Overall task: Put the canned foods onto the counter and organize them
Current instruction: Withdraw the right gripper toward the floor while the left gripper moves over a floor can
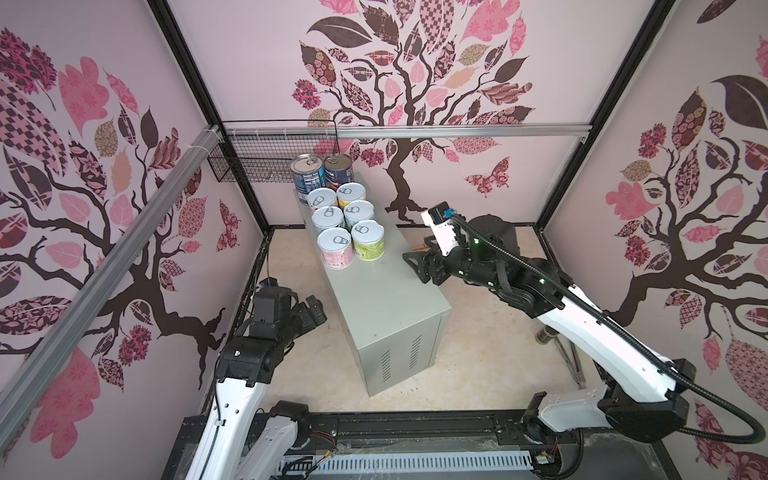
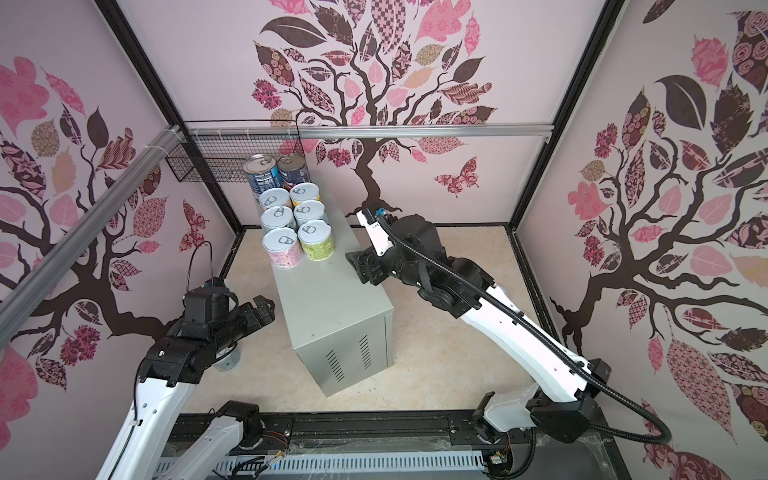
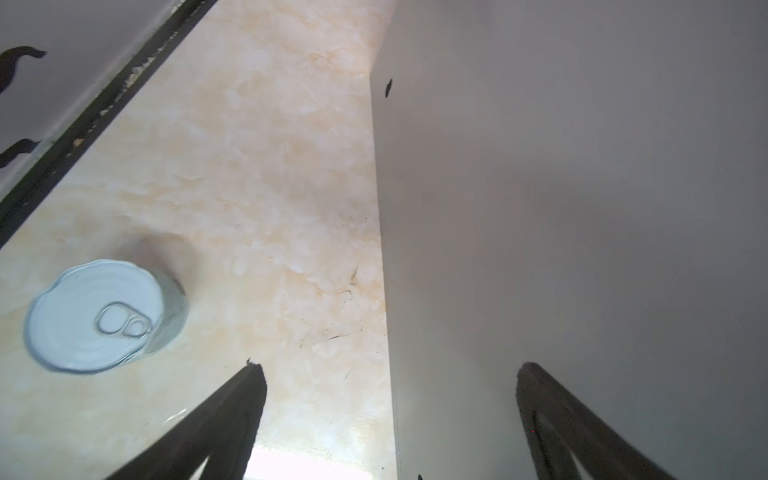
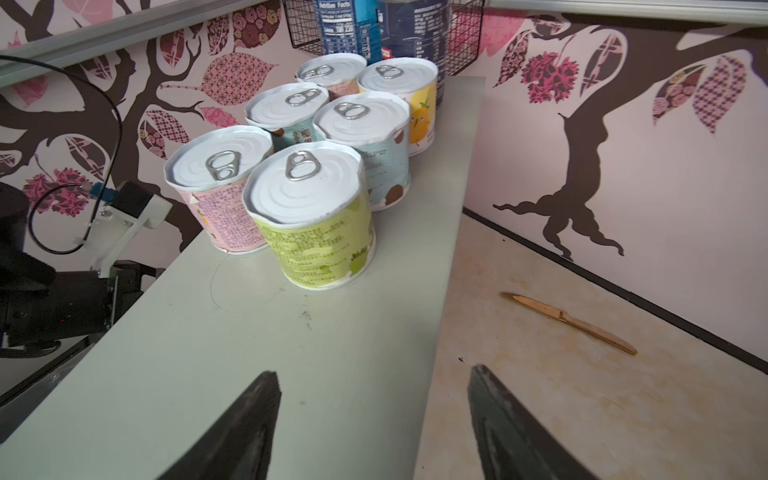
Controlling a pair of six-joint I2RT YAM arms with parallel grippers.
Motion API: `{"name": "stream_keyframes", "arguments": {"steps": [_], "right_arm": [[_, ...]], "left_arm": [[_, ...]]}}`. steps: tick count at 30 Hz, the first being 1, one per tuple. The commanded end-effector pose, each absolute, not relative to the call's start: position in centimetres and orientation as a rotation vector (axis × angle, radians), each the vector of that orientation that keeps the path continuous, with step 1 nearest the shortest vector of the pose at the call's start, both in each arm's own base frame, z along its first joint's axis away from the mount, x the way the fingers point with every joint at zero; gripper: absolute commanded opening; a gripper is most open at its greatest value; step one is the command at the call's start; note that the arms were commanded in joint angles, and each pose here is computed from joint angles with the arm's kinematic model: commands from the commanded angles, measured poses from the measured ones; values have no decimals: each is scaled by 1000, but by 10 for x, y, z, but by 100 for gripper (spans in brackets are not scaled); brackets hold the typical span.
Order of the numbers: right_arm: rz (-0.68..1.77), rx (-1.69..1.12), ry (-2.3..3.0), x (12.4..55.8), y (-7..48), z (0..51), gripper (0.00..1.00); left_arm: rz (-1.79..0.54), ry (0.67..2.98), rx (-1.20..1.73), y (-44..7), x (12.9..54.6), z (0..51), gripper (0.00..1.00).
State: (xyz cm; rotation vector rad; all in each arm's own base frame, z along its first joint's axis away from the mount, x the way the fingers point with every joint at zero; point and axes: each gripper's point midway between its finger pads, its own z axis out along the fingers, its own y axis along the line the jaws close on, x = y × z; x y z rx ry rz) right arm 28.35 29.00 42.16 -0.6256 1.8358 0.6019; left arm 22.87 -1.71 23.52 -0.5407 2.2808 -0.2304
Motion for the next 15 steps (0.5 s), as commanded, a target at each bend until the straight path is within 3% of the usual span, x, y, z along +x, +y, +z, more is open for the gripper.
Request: {"name": "stream_keyframes", "arguments": {"steps": [1, 8, 15], "right_arm": [[587, -478, 1826, 279, 248, 437, 78], [549, -221, 1876, 277, 167, 404, 94], [624, 66, 1953, 287, 121, 324, 100]], "left_arm": [[-160, 2258, -589, -4, 219, 249, 98], [-218, 2377, -662, -8, 221, 226, 98], [-99, 2404, -831, 24, 223, 199, 98]]}}
